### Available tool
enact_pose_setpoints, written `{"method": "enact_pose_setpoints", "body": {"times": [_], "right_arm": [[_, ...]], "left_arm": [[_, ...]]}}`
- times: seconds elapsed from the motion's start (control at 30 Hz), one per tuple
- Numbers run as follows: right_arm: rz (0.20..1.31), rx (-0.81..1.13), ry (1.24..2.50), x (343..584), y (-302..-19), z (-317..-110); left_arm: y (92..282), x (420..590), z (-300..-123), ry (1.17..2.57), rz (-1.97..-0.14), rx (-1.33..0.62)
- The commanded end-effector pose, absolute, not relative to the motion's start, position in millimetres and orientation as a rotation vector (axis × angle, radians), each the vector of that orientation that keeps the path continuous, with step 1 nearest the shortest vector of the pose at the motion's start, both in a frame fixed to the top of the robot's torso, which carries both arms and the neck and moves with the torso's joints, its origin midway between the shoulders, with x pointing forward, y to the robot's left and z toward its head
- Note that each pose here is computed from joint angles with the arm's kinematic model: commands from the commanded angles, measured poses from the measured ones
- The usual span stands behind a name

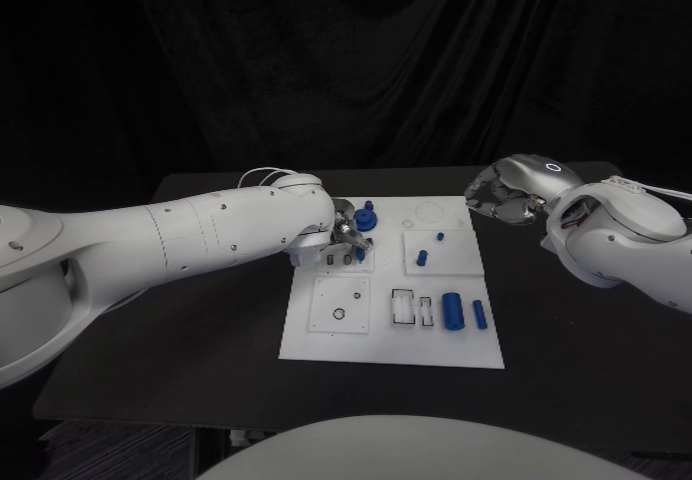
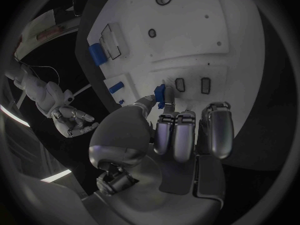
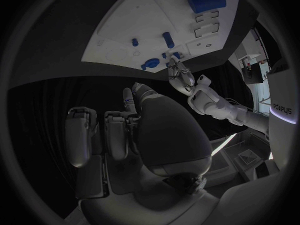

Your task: Assemble the parts on the task board

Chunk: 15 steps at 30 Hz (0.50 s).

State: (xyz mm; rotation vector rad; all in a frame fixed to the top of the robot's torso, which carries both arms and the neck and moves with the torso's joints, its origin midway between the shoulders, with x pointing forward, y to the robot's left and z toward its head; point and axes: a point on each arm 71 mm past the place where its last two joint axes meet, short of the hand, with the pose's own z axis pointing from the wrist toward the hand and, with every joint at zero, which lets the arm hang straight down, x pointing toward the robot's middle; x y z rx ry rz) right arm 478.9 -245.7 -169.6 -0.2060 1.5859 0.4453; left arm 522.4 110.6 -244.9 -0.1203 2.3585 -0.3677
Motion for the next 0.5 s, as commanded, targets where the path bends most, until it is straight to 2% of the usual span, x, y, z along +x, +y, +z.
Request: {"method": "enact_pose_setpoints", "body": {"times": [0.03,0.5], "right_arm": [[0.427,-0.196,1.599,479.0,-247.3,-171.2],[0.416,-0.192,1.609,478.5,-249.9,-171.9]], "left_arm": [[109.2,520.5,-245.7,2.364,-0.388,-0.111],[123.5,518.5,-245.4,2.353,-0.369,-0.147]]}}
